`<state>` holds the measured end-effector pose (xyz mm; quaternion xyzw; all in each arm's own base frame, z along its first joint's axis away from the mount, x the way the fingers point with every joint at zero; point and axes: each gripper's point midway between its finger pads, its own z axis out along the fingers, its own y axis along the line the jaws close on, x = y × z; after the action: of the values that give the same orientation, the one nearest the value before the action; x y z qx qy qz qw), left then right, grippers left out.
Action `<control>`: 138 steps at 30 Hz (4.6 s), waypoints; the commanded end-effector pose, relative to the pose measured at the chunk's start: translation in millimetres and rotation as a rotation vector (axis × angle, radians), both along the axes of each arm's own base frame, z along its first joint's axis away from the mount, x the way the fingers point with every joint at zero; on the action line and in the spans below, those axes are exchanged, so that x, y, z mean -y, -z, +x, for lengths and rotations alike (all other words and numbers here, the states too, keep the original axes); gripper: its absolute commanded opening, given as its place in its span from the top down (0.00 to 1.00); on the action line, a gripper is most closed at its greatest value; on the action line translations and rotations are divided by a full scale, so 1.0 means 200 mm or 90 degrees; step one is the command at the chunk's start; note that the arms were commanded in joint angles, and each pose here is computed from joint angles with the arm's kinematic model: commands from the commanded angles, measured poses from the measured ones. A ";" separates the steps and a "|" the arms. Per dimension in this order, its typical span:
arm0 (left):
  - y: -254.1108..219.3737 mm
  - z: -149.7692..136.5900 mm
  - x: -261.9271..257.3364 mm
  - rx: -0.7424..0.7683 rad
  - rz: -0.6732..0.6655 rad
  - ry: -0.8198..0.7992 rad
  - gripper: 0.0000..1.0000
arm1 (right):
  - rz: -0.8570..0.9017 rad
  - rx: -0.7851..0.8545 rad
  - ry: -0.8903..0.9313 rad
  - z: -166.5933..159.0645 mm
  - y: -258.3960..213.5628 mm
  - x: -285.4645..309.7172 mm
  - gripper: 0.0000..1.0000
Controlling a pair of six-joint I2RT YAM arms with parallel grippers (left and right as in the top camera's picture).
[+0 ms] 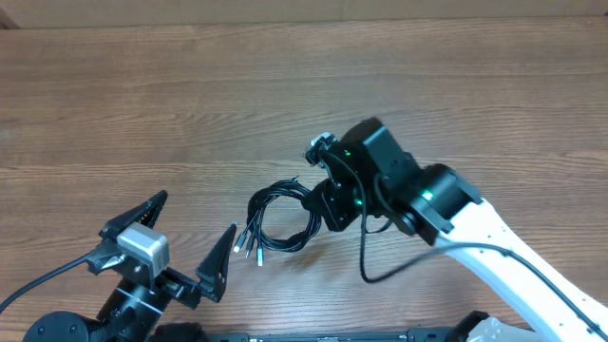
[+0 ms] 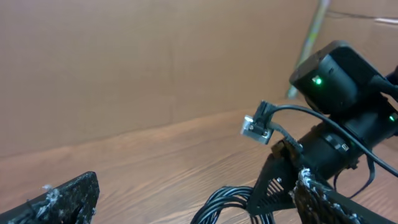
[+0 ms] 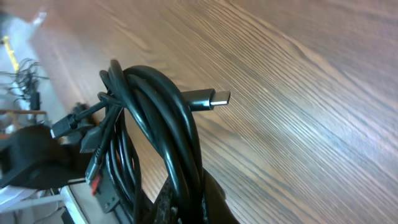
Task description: Untangle cables
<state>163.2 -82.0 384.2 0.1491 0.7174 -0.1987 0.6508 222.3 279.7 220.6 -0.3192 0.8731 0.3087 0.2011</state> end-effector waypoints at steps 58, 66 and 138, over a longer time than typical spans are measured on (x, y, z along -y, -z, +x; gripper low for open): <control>0.23 0.17 0.25 -0.092 0.073 0.290 0.45 | 0.167 0.036 -0.092 -0.29 -0.61 -0.04 0.96; 0.23 0.17 0.25 -0.102 0.066 0.288 0.76 | 0.182 0.053 -0.093 -0.27 -0.64 -0.06 0.96; 0.19 0.04 0.34 -0.070 0.049 0.403 0.96 | 0.113 0.121 0.024 -0.02 -0.66 0.03 0.34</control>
<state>186.9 -140.6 333.4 0.3518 0.7106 -0.3360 0.5083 220.6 263.6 340.4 -0.2713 0.8492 0.3311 0.3092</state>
